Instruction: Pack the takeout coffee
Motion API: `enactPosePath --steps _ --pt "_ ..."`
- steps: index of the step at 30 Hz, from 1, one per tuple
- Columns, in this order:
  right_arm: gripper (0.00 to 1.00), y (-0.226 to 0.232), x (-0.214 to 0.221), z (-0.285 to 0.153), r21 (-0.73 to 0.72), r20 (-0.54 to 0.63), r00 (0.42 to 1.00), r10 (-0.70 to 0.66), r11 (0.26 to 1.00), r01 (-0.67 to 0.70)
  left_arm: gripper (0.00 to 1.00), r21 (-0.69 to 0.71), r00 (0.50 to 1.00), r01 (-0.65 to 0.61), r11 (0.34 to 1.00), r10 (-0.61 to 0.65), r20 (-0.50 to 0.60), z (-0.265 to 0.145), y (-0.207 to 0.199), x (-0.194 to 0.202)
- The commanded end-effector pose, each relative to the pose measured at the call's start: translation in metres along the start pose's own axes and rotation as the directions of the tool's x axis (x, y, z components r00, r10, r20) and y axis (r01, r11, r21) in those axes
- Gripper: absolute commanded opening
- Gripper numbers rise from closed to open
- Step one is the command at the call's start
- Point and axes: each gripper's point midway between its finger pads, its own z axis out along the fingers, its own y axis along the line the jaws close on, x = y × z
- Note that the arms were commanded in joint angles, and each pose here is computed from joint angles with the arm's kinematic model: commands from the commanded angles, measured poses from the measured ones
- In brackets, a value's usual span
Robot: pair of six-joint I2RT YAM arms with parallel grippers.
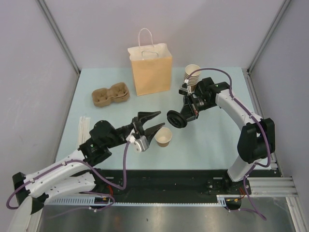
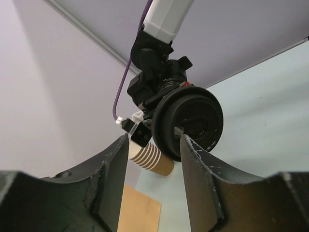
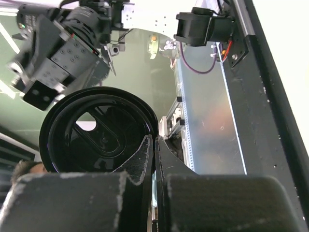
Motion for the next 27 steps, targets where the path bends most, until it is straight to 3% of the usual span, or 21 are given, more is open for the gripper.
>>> enactPosePath --steps 1,6,11,27 --pt "0.00 0.045 0.010 -0.001 -0.186 -0.001 0.999 -0.045 0.982 0.044 0.51 -0.038 0.989 -0.124 0.992 0.127 0.080 0.006 -0.001 -0.021" --pt "0.00 0.049 0.016 0.004 -0.191 -0.017 0.998 -0.065 0.980 0.061 0.46 -0.016 0.995 -0.074 0.997 0.075 0.060 0.012 -0.017 -0.012" --pt "0.00 0.052 0.020 0.006 -0.194 -0.024 0.997 -0.074 0.979 0.068 0.39 0.005 0.992 -0.110 0.994 0.109 0.071 0.015 -0.029 -0.009" --pt "0.00 0.055 0.029 0.012 -0.200 -0.036 0.993 -0.115 0.974 0.105 0.30 -0.056 0.999 -0.050 0.997 0.051 0.010 0.022 -0.016 0.000"
